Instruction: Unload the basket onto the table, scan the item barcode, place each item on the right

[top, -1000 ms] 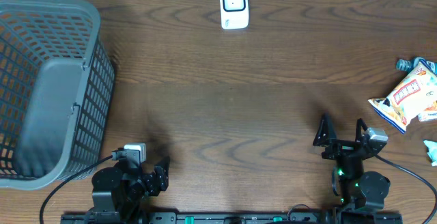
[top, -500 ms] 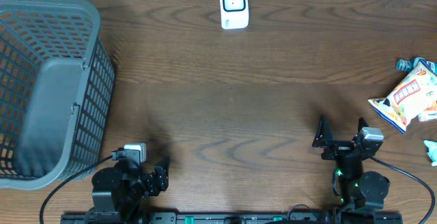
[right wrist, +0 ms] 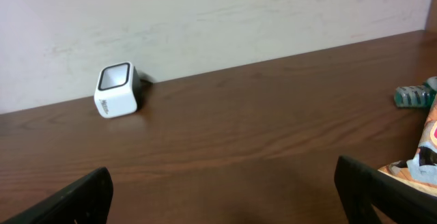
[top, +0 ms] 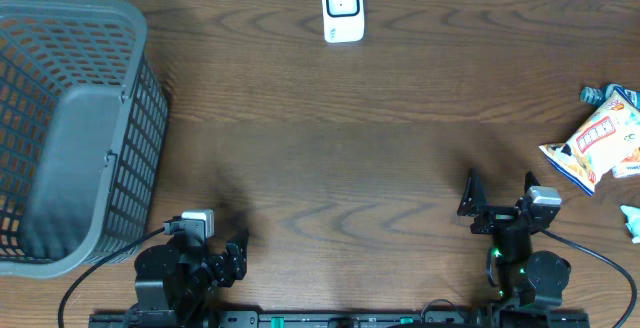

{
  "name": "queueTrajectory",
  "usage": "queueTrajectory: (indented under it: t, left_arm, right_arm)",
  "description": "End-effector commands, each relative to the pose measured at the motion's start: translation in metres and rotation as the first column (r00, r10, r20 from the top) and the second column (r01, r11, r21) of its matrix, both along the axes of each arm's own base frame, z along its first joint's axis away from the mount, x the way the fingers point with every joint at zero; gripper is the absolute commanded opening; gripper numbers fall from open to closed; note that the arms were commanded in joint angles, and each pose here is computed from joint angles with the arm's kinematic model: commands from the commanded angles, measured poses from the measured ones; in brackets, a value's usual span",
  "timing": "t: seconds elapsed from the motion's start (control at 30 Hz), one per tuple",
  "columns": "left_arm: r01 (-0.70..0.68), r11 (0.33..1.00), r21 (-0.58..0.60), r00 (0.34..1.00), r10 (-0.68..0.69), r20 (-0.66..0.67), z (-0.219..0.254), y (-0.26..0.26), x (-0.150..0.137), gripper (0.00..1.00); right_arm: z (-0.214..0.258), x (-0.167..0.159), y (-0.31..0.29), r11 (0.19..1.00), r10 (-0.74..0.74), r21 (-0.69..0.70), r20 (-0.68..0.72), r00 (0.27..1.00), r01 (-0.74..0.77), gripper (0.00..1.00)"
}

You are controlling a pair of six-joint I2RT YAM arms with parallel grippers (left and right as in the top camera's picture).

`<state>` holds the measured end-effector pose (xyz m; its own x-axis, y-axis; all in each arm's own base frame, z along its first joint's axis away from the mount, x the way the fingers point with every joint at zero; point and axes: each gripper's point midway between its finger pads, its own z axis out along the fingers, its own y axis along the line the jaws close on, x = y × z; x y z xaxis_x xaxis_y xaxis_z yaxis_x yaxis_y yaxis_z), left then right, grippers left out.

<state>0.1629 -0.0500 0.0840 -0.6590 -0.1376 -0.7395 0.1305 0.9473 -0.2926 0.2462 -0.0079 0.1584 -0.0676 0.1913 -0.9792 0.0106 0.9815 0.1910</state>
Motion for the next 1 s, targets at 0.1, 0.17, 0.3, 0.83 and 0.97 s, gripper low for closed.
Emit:
queueTrajectory:
  t: [0.1, 0.17, 0.3, 0.83, 0.97]
  left_arm:
    - [0.004, 1.000, -0.012, 1.000, -0.004, -0.010, -0.001, -0.002, -0.003, 0.81]
    - [0.004, 1.000, -0.012, 1.000, -0.004, -0.010, -0.001, -0.002, -0.003, 0.80]
    - [0.004, 1.000, -0.012, 1.000, -0.004, -0.010, -0.001, -0.002, -0.003, 0.80]
    - [-0.070, 0.994, 0.084, 0.995, 0.064, 0.075, 0.009, 0.018, 0.013, 0.80]
    - [-0.068, 0.990, 0.121, 0.934, 0.021, 0.356, 0.056, 0.017, 0.049, 0.81]
  right_arm:
    - [0.000, 0.000, 0.000, 1.000, -0.001, -0.015, 0.001, 1.000, 0.001, 0.99]
    - [0.000, 0.000, 0.000, 1.000, -0.001, -0.015, 0.001, 1.000, 0.001, 0.99]
    - [0.000, 0.000, 0.000, 1.000, -0.001, -0.015, 0.001, 1.000, 0.001, 0.99]
    - [0.000, 0.000, 0.000, 1.000, -0.001, -0.015, 0.001, 1.000, 0.001, 0.99]
    - [0.000, 0.000, 0.000, 1.000, -0.001, -0.015, 0.001, 1.000, 0.001, 0.99]
